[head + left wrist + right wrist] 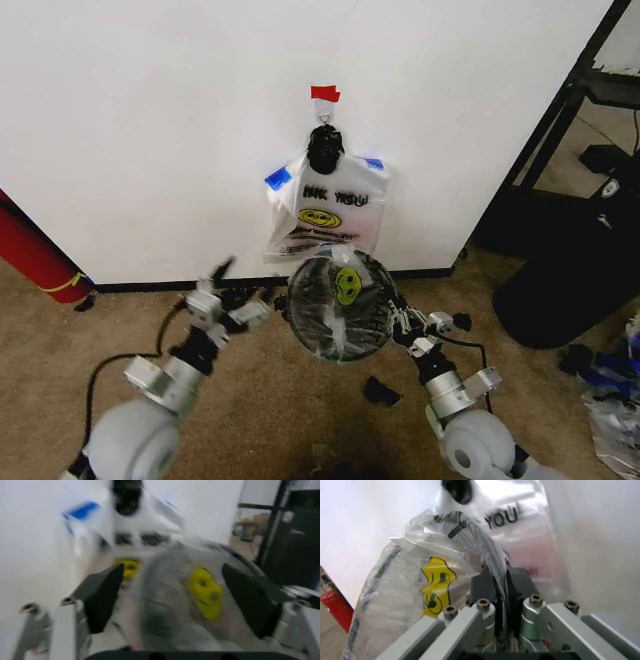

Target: Pick up the garbage bag from the wall and place it over the trash bin.

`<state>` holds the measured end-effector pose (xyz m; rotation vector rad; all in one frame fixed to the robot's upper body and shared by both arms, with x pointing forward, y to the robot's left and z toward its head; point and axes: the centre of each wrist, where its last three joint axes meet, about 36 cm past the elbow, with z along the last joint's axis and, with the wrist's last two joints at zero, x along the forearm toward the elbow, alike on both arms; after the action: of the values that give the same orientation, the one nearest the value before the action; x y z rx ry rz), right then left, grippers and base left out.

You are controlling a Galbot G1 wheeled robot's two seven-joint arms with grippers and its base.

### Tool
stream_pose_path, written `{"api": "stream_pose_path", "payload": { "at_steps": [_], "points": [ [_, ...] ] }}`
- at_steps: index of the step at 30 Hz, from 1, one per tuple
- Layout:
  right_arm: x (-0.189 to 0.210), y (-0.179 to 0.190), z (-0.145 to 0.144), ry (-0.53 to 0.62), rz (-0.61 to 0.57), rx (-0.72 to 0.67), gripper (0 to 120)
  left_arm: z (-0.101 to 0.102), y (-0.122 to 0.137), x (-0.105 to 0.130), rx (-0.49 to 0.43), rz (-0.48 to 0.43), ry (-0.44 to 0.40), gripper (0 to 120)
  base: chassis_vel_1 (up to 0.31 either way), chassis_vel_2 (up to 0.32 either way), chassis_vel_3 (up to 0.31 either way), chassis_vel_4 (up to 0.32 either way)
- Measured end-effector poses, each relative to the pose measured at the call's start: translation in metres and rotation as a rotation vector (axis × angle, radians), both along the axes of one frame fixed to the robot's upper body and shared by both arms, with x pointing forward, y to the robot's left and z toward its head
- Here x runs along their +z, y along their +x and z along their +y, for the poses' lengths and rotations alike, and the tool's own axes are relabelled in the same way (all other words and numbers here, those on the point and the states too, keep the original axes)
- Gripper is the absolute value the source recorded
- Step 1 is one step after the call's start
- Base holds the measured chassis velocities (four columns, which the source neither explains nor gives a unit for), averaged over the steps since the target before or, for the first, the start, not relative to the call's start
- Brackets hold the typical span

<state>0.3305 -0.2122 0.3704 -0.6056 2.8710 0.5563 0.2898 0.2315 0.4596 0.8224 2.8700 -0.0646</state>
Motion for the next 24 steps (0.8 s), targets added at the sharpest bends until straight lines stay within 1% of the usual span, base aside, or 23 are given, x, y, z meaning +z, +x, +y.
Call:
{"api": "stream_pose_path", "payload": {
  "at_steps": [3, 4, 5, 7, 8, 9, 10, 11, 12, 14, 15, 16, 17, 18, 19, 20, 24],
  "points": [
    [-0.003, 0.001, 0.002, -0.020, -0.030, 0.005, 1, -0.015, -0.003, -0.008, -0.029, 0.047, -0.018, 62, 0.000, 0.000, 0.000, 0.000],
    [-0.004, 0.001, 0.003, -0.023, -0.034, 0.006, 1, -0.018, -0.003, -0.009, -0.036, 0.061, -0.023, 60, 0.000, 0.000, 0.000, 0.000],
    [-0.005, 0.002, 0.003, -0.027, -0.038, 0.008, 1, -0.022, -0.002, -0.010, -0.042, 0.084, -0.028, 53, 0.000, 0.000, 0.000, 0.000],
    [-0.007, 0.002, 0.004, -0.032, -0.040, 0.013, 1, -0.029, 0.000, -0.010, -0.051, 0.130, -0.038, 47, 0.000, 0.000, 0.000, 0.000],
    [-0.007, 0.002, 0.004, -0.032, -0.040, 0.013, 1, -0.029, 0.000, -0.010, -0.051, 0.130, -0.038, 47, 0.000, 0.000, 0.000, 0.000],
    [-0.007, 0.002, 0.004, -0.033, -0.041, 0.015, 1, -0.031, 0.001, -0.009, -0.054, 0.149, -0.041, 43, 0.000, 0.000, 0.000, 0.000],
    [-0.008, 0.003, 0.004, -0.036, -0.043, 0.018, 1, -0.036, 0.002, -0.008, -0.061, 0.188, -0.043, 36, 0.000, 0.000, 0.000, 0.000],
    [-0.008, 0.004, 0.004, -0.041, -0.046, 0.021, 1, -0.040, 0.002, -0.005, -0.068, 0.230, -0.043, 31, 0.000, 0.000, 0.000, 0.000],
    [-0.008, 0.004, 0.004, -0.043, -0.048, 0.022, 1, -0.042, 0.002, -0.003, -0.070, 0.248, -0.043, 30, 0.000, 0.000, 0.000, 0.000],
    [-0.007, 0.006, 0.003, -0.053, -0.057, 0.028, 1, -0.052, 0.001, 0.005, -0.064, 0.328, -0.045, 19, 0.000, 0.000, 0.000, 0.000],
    [-0.007, 0.006, 0.003, -0.053, -0.057, 0.028, 1, -0.052, 0.001, 0.005, -0.064, 0.328, -0.045, 19, 0.000, 0.000, 0.000, 0.000],
    [-0.007, 0.007, 0.002, -0.060, -0.062, 0.030, 1, -0.056, 0.000, 0.009, -0.053, 0.362, -0.048, 15, 0.000, 0.000, 0.000, 0.000],
    [-0.006, 0.007, 0.000, -0.068, -0.065, 0.033, 1, -0.059, 0.000, 0.013, -0.035, 0.390, -0.048, 10, 0.000, 0.000, 0.000, 0.000],
    [-0.005, 0.007, -0.001, -0.076, -0.067, 0.037, 1, -0.061, 0.000, 0.018, -0.011, 0.420, -0.045, 9, 0.000, 0.000, 0.000, 0.000],
    [-0.004, 0.007, -0.002, -0.085, -0.068, 0.041, 1, -0.063, 0.001, 0.022, 0.008, 0.445, -0.044, 2, 0.000, 0.000, 0.000, 0.000],
    [-0.002, 0.007, -0.003, -0.091, -0.069, 0.045, 1, -0.065, 0.001, 0.027, 0.022, 0.467, -0.046, 0, 0.000, 0.000, 0.000, 0.000],
    [0.003, 0.004, -0.004, -0.103, -0.073, 0.063, 1, -0.070, 0.006, 0.041, 0.058, 0.535, -0.074, 0, 0.000, 0.000, 0.000, 0.000]
  ]
}}
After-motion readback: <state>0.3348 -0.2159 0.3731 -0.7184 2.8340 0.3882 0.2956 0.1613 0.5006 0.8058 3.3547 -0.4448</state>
